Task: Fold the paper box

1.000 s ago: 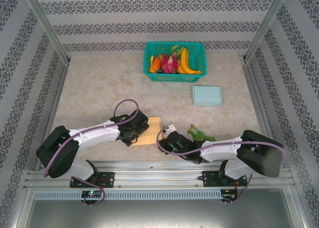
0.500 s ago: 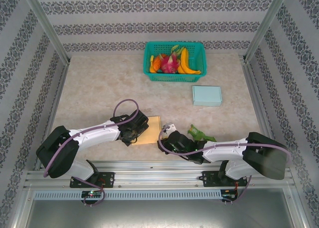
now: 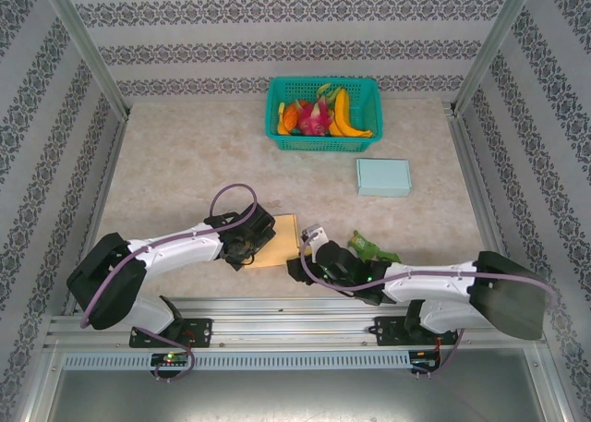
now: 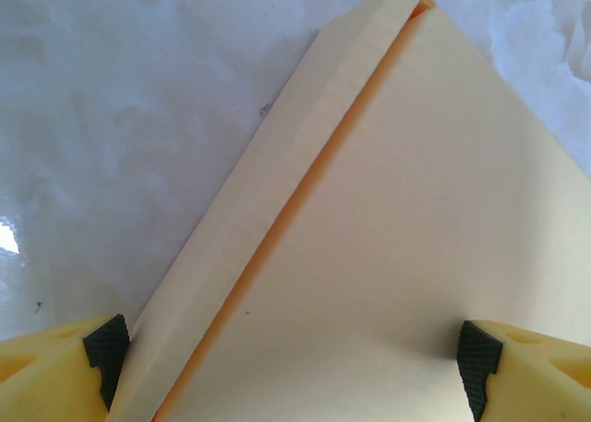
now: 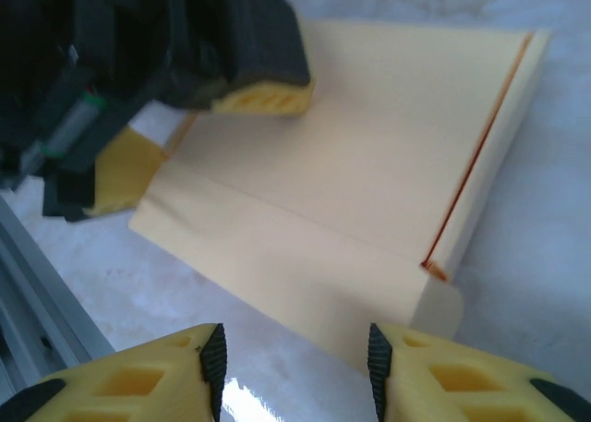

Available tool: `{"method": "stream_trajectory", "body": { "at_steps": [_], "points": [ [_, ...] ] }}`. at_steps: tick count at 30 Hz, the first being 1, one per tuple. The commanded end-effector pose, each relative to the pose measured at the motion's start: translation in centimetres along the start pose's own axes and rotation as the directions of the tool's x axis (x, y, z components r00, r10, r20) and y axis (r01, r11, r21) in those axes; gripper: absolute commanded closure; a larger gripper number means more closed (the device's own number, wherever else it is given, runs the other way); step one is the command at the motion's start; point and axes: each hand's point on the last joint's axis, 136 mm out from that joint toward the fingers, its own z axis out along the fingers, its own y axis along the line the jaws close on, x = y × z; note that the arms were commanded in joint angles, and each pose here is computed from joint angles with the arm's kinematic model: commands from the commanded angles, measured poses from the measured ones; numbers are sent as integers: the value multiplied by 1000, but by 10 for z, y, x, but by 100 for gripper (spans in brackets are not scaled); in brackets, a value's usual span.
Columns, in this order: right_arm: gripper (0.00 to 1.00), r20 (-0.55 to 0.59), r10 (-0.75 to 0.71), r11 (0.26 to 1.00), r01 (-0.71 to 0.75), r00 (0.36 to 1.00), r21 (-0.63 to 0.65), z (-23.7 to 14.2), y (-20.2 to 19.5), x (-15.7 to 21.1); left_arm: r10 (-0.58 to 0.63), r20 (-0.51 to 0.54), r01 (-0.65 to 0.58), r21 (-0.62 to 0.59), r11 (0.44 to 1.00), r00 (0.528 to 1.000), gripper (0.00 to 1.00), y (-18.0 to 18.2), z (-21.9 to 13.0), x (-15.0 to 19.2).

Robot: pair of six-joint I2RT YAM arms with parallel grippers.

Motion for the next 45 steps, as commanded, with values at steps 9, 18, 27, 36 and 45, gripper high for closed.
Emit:
{"method": "stream_trajectory", "body": {
  "at_steps": [9, 18, 27, 36, 45],
  "points": [
    [44, -31, 43, 997, -41, 999, 62, 13, -33, 4, 9, 7, -8, -132, 991, 1000, 8, 35, 3, 3],
    [47, -98, 77, 997, -78, 992, -6, 34, -18, 16, 12, 7, -11, -133, 991, 1000, 8, 34, 4, 4],
    [58, -97, 59, 997, -64, 994, -48, 30, -2, 12, 10, 13, -8, -141, 990, 1000, 8, 37, 7, 3],
    [58, -81, 70, 990, -79, 994, -116, 19, 12, 4, 11, 11, -10, -139, 990, 1000, 8, 37, 6, 4],
    [58, -78, 48, 996, -53, 996, -67, 22, 2, 9, 8, 8, -7, -143, 990, 1000, 8, 38, 7, 4]
  ]
}}
